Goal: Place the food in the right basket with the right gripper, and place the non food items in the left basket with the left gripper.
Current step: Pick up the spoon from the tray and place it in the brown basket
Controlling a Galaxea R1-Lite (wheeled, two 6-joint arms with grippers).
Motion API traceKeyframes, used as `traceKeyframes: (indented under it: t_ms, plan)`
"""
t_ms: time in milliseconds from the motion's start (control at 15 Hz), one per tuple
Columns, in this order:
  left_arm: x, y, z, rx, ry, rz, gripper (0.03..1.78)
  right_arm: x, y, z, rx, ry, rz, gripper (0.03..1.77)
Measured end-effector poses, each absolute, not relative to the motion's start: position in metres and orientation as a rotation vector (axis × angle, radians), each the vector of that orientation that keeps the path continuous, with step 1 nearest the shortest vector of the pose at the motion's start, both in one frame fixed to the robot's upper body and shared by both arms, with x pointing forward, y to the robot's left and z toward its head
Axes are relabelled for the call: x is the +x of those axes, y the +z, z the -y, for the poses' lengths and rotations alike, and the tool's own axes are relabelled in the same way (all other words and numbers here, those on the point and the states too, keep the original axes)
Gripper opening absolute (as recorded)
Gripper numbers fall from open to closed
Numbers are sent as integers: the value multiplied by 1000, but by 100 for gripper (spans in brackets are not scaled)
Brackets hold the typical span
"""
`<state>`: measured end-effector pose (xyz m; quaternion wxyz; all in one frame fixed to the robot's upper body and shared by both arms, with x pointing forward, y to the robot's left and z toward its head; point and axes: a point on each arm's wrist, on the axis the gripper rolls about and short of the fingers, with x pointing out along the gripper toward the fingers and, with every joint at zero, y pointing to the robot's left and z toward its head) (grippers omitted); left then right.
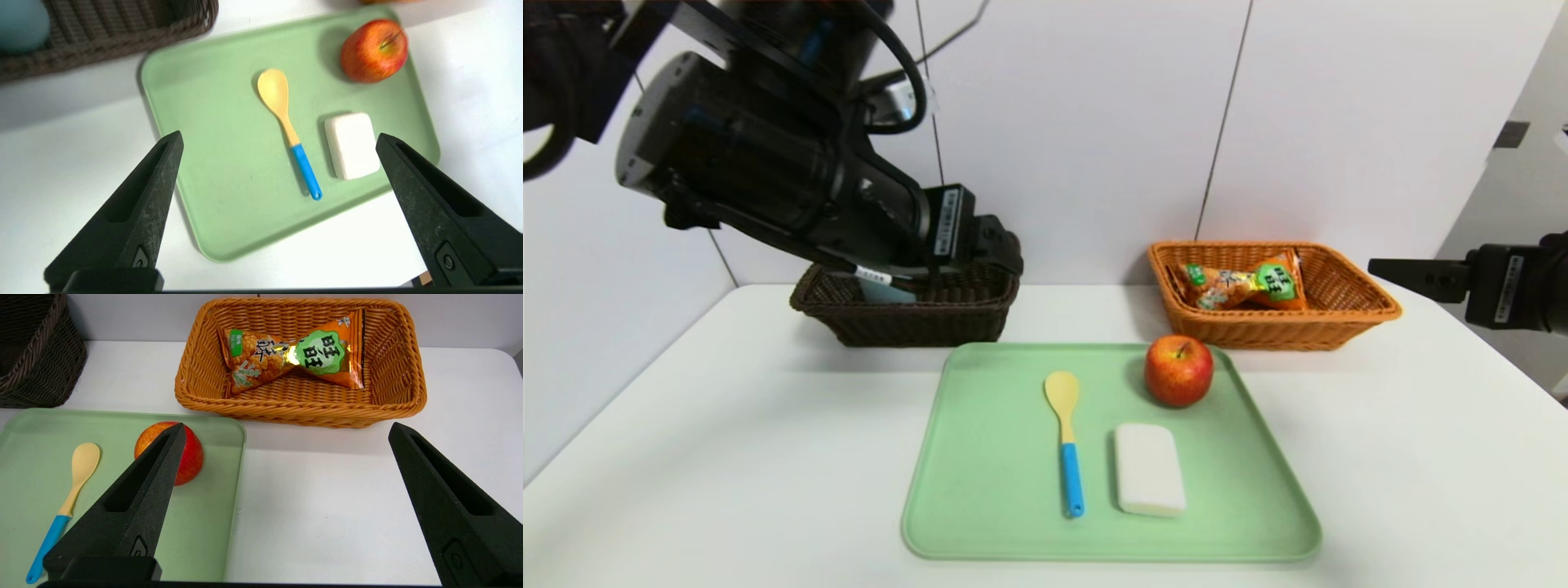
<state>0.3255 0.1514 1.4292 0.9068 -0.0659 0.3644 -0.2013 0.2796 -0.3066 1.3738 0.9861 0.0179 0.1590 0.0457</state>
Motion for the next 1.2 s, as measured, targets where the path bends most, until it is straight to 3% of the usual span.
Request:
traceKeyframes:
  t_ms: [200, 533, 800, 1200]
  plan:
    - [326, 1411, -122, -172, -352, -925, 167, 280, 1373, 307, 40, 88, -322, 171]
    - [340, 1356, -76, -106, -311, -1143, 169, 276, 1359, 309, 37, 82, -367, 171]
    - [345, 1324, -52, -26, -291, -1194, 169, 266, 1349, 310, 34, 80, -387, 171]
    - [347, 1299, -31, 68, -214, -1131, 169, 250, 1341, 313, 34, 81, -383, 171]
